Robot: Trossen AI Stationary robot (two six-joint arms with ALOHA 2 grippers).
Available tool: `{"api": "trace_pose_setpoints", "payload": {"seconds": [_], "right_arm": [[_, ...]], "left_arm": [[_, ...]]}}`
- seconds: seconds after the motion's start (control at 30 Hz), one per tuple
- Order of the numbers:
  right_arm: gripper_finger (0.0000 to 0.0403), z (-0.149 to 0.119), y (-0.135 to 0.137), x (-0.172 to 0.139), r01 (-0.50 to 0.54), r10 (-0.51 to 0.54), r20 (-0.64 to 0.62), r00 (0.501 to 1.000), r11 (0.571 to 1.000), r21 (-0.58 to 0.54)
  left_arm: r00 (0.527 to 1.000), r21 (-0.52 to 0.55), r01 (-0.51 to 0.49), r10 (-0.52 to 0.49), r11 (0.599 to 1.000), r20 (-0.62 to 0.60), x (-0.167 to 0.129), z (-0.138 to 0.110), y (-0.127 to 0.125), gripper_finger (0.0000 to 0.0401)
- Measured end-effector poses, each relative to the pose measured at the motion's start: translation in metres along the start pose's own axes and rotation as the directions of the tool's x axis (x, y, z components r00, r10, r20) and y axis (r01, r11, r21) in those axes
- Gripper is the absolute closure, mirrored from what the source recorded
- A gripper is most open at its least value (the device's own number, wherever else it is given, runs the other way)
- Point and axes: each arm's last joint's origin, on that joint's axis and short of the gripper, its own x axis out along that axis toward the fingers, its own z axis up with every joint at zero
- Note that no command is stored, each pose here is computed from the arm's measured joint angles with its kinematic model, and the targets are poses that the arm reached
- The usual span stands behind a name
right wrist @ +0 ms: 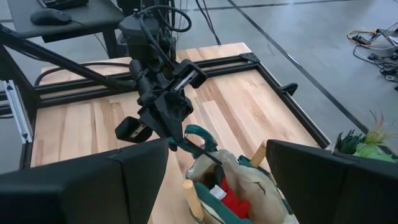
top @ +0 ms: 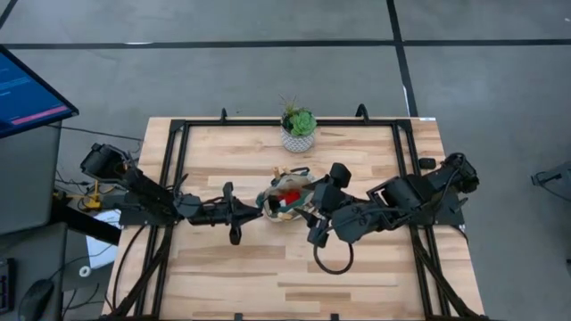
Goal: Pick & Place Garden tools in Gardening bag
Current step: Put the shear scissor into the gardening bag
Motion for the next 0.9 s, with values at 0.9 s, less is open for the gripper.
{"api": "trace_pose_setpoints", "payload": {"seconds": [0.9], "right_arm": [[0.0138, 0.002, -0.006, 0.006, 0.022, -0.022, -0.003, 1.0, 1.0, 0.005]], "left_arm": [[0.999, -0.013, 0.033, -0.033, 0.999, 0.001, 0.018, 0.019, 0.012, 0.0399]]}}
